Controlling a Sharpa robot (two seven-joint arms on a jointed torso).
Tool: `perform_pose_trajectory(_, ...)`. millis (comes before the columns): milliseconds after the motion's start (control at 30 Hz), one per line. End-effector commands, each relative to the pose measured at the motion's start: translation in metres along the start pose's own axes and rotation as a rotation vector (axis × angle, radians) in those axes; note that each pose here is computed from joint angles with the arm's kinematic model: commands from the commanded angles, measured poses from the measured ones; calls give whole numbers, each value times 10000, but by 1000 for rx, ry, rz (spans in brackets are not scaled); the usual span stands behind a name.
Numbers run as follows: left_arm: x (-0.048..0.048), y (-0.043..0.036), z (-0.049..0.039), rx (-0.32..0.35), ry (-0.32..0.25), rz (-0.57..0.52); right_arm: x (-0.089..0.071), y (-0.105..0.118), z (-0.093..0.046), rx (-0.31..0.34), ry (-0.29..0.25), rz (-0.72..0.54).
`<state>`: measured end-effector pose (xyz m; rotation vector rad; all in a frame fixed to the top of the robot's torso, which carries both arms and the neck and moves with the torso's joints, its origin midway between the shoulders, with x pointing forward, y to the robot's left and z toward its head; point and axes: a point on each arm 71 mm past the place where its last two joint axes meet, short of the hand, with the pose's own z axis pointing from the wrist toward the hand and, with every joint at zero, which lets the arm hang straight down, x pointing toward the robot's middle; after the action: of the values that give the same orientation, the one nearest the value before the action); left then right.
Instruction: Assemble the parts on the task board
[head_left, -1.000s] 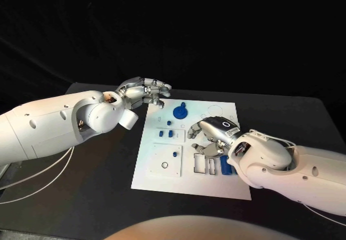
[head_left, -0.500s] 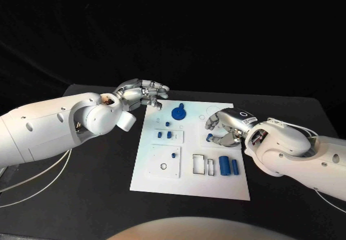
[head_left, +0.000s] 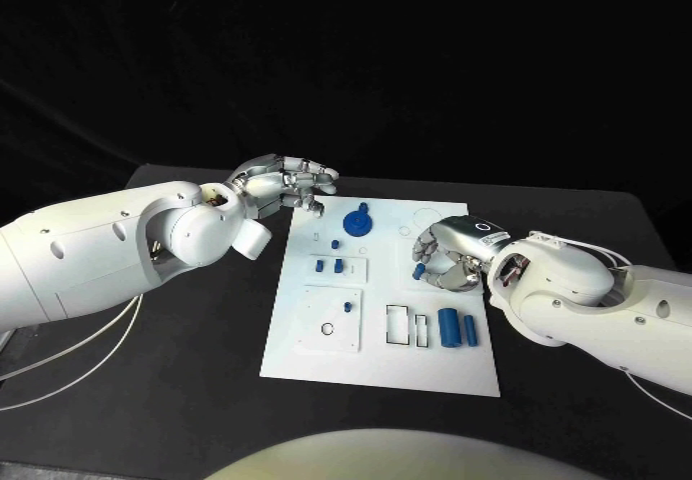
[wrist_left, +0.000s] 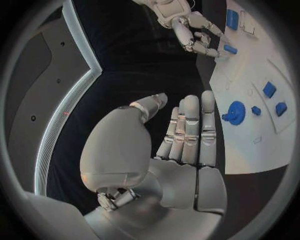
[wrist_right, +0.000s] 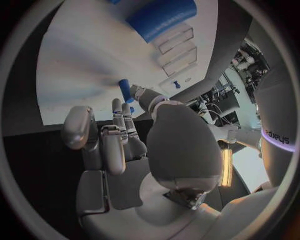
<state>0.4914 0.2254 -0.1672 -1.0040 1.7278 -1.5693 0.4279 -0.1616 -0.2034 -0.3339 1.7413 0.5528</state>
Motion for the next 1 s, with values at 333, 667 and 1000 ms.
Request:
perform_pose_trajectory(333, 17, -5, 1, 2, 15, -8, 37, 29, 29, -4, 19, -5)
perform_pose_trajectory(667, 21, -4, 3, 0, 18, -9, 84, 5, 73, 7, 29, -9)
perform_pose_trajectory(1000, 23, -2, 3, -2, 22, -9, 132, -12, 113, 12, 32, -19)
